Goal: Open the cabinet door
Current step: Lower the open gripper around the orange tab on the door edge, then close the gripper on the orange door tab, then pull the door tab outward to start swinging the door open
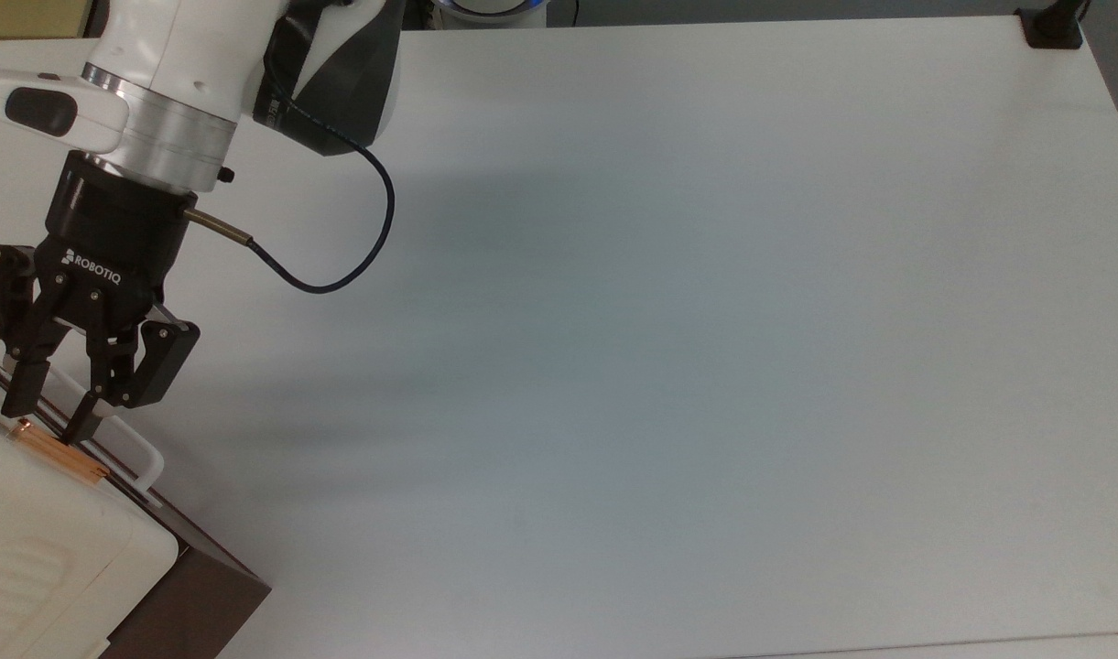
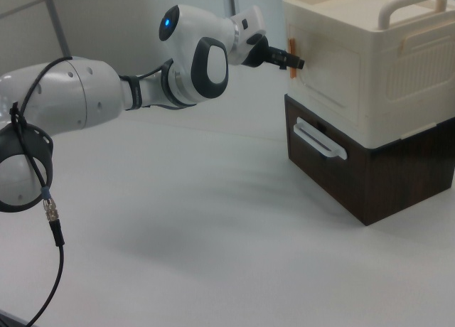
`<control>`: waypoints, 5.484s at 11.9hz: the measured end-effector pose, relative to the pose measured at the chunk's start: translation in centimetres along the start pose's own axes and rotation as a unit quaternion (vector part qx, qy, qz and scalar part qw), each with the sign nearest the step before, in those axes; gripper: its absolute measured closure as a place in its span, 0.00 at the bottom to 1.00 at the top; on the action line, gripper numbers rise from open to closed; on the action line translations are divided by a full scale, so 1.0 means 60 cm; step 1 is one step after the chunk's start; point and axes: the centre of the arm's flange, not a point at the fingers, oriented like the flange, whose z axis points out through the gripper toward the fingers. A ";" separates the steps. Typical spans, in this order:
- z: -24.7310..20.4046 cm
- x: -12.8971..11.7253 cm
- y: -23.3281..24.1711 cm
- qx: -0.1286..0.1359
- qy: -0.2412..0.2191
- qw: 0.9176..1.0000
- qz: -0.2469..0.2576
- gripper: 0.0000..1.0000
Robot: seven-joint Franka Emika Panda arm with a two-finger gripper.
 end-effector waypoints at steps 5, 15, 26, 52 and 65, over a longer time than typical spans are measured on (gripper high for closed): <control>0.000 0.000 0.000 0.000 0.000 1.000 0.014 0.43; -0.026 0.021 -0.047 0.017 0.017 1.000 0.006 0.43; -0.022 0.023 -0.028 -0.008 0.027 0.999 -0.033 0.48; -0.020 0.024 -0.021 -0.012 0.027 0.999 -0.034 0.35; -0.009 0.015 -0.027 -0.019 0.029 0.998 -0.057 0.38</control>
